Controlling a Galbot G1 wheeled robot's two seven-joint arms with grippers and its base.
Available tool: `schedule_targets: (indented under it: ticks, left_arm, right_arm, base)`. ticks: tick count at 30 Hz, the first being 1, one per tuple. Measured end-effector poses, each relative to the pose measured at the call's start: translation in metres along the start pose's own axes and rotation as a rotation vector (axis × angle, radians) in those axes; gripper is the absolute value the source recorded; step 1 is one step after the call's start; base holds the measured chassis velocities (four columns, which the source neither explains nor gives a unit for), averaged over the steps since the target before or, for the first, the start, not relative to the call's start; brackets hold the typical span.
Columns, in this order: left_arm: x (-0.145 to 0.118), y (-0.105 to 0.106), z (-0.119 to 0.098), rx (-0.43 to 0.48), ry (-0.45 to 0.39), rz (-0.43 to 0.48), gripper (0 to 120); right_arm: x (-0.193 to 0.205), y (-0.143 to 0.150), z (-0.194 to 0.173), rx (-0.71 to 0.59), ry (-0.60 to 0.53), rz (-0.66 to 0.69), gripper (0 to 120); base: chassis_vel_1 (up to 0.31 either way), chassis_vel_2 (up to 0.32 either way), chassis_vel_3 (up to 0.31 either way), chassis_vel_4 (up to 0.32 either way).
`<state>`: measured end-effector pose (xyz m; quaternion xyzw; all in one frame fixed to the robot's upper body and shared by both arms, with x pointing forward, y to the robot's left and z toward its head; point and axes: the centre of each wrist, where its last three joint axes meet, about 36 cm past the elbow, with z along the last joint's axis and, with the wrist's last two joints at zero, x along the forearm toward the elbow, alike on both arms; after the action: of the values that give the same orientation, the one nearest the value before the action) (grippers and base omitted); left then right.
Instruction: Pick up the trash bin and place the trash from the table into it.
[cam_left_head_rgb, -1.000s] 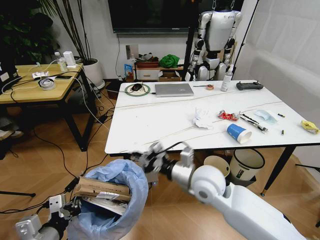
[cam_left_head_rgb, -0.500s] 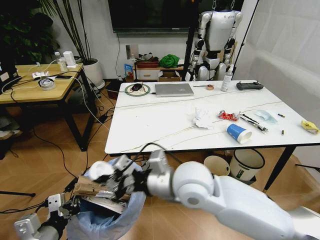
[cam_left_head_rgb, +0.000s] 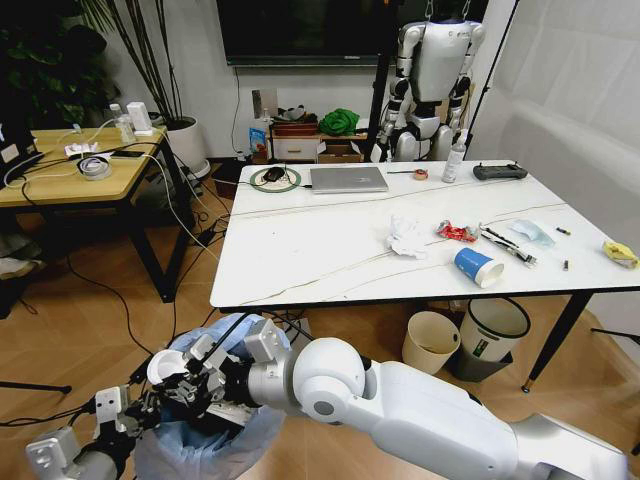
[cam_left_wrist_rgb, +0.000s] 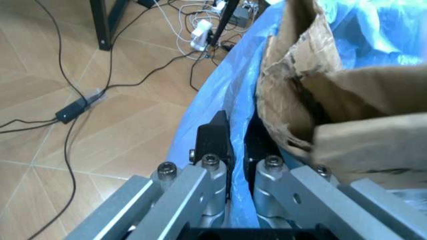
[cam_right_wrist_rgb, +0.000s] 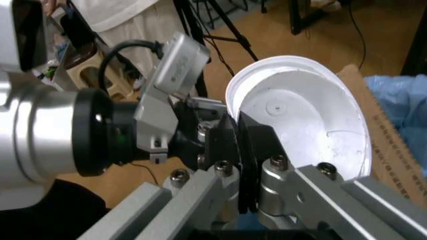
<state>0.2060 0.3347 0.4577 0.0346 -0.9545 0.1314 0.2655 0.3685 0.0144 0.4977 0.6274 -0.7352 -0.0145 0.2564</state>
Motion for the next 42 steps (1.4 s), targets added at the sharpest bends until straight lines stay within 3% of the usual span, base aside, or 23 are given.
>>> schedule_targets:
  ticks: [19, 30, 42]
  left_arm:
    - [0.003, -0.004, -0.003, 0.016, 0.001, 0.011, 0]
    - [-0.002, 0.003, 0.001, 0.010, 0.011, -0.002, 0]
    - [-0.006, 0.008, 0.004, 0.010, 0.017, -0.011, 0]
  right_arm:
    - [-0.006, -0.014, 0.022, 0.001, 0.031, 0.057, 0]
    - [0.012, -0.016, 0.014, 0.030, 0.012, 0.096, 34]
    - [0.040, -0.036, 0.001, 0.037, -0.033, 0.187, 83]
  base:
    - [0.000, 0.000, 0.000, 0.000]
    - [0.000, 0.000, 0.000, 0.000]
    - [0.000, 0.000, 0.000, 0.000]
